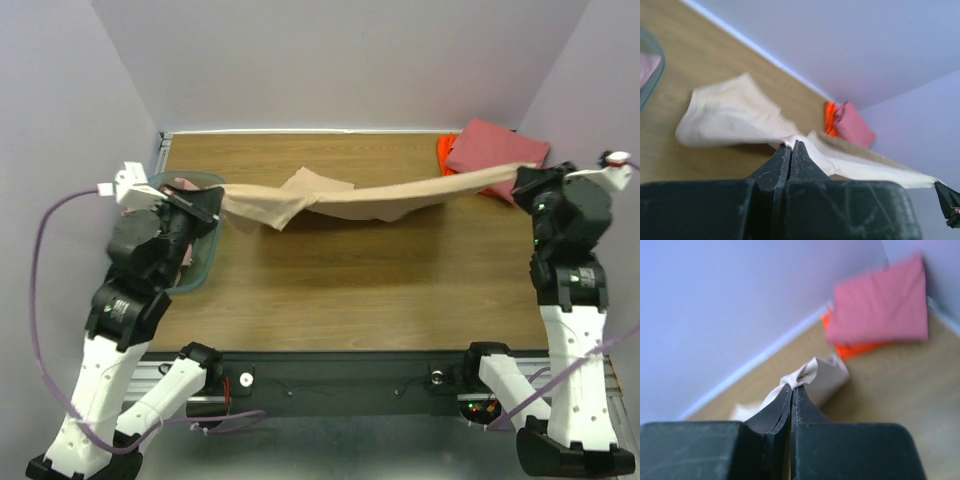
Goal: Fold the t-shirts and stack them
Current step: Flatten the tshirt out, then fold the tshirt
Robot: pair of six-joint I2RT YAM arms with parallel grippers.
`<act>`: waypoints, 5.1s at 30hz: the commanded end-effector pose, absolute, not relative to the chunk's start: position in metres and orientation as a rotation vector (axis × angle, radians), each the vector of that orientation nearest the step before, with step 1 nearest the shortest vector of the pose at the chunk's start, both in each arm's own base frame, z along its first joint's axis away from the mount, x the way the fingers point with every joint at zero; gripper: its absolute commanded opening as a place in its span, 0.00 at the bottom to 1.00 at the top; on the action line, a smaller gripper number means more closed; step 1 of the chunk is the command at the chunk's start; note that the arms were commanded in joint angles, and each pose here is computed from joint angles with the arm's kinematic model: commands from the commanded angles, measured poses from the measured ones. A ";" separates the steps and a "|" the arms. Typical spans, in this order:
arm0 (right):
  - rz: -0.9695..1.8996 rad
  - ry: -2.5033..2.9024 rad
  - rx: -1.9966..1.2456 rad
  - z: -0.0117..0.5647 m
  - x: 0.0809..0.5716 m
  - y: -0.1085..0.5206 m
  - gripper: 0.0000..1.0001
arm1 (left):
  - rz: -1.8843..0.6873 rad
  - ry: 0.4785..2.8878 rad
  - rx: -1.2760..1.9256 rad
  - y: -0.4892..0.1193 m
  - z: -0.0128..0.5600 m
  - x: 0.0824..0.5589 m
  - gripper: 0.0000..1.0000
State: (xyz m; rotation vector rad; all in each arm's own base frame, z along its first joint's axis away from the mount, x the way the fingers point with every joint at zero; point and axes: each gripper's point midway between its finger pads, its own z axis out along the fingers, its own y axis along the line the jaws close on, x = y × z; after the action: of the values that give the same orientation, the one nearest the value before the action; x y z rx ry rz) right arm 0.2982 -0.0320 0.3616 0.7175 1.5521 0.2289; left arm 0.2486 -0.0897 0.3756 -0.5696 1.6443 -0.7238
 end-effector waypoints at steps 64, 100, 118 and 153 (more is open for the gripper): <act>-0.108 1.854 0.756 0.155 0.500 -0.076 0.00 | -0.258 2.006 -0.268 -0.121 0.188 0.578 0.00; -0.153 2.001 0.746 0.132 0.434 -0.071 0.00 | -0.412 2.238 -0.609 -0.108 0.125 0.356 0.00; -0.261 2.099 0.880 0.093 0.389 -0.079 0.47 | -0.343 2.289 -0.719 -0.091 0.092 0.308 0.56; 0.014 2.397 0.556 0.020 0.476 -0.019 1.00 | -0.241 2.363 -0.643 -0.131 0.028 0.504 0.89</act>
State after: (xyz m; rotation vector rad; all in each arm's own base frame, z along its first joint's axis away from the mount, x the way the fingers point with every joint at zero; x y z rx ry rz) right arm 0.4762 -0.0026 0.0398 0.5357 2.3642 0.1395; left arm 0.4970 -0.1461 0.0470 -0.5978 2.3317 -0.3074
